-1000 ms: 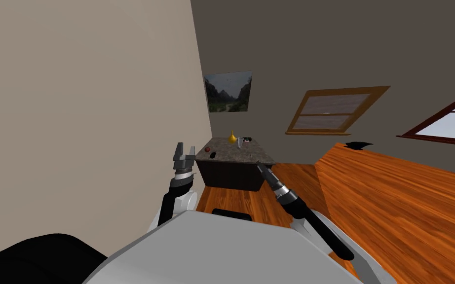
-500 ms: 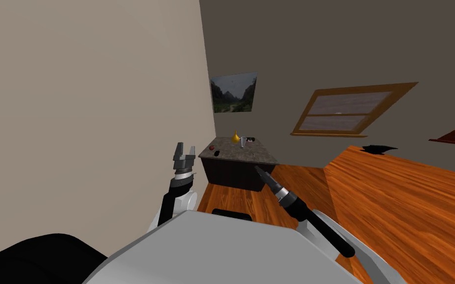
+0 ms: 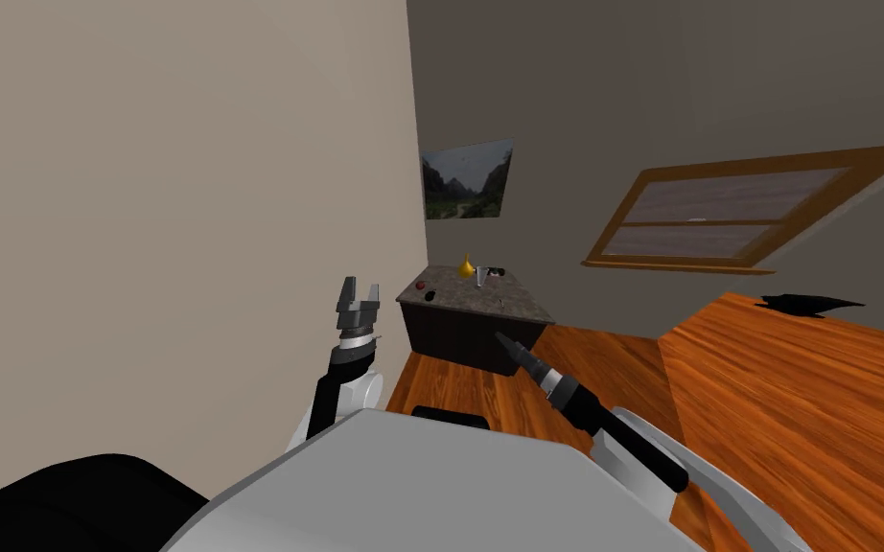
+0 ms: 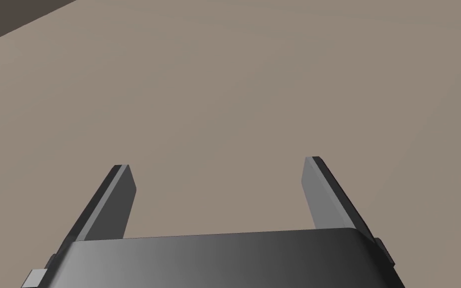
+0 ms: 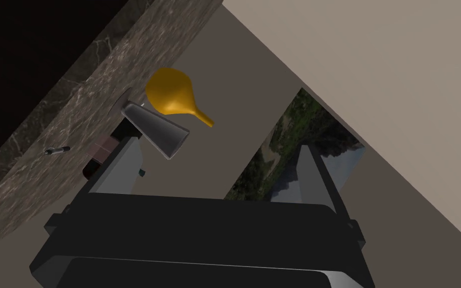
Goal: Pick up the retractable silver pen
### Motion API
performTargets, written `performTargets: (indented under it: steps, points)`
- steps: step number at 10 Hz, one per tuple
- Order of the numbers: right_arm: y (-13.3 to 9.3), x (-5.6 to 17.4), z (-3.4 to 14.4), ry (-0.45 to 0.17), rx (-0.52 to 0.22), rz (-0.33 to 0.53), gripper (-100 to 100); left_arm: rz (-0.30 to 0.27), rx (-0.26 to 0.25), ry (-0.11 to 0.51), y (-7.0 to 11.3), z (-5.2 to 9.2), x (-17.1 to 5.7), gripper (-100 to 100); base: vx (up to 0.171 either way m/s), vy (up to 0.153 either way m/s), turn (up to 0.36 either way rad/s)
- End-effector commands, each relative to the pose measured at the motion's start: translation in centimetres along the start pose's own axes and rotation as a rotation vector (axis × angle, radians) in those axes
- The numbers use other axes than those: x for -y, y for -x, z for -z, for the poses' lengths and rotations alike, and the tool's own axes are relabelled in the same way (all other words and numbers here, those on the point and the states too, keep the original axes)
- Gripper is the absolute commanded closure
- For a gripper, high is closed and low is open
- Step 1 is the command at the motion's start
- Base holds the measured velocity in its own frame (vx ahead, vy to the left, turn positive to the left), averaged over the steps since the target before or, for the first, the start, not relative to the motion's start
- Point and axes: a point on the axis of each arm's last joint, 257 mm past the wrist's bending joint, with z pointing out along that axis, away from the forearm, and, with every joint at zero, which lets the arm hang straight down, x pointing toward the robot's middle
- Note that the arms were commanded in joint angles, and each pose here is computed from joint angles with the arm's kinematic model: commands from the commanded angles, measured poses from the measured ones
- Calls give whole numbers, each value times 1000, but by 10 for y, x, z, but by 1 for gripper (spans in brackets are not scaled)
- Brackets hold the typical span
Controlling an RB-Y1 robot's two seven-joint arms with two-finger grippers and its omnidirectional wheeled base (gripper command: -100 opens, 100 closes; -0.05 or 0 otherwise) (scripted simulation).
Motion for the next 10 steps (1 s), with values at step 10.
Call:
performTargets:
  steps: [10]
  points:
    - [-19, 119, 62, -348, -231, 48, -100, 0, 0, 0, 0, 0, 0, 0, -8, 15, 128]
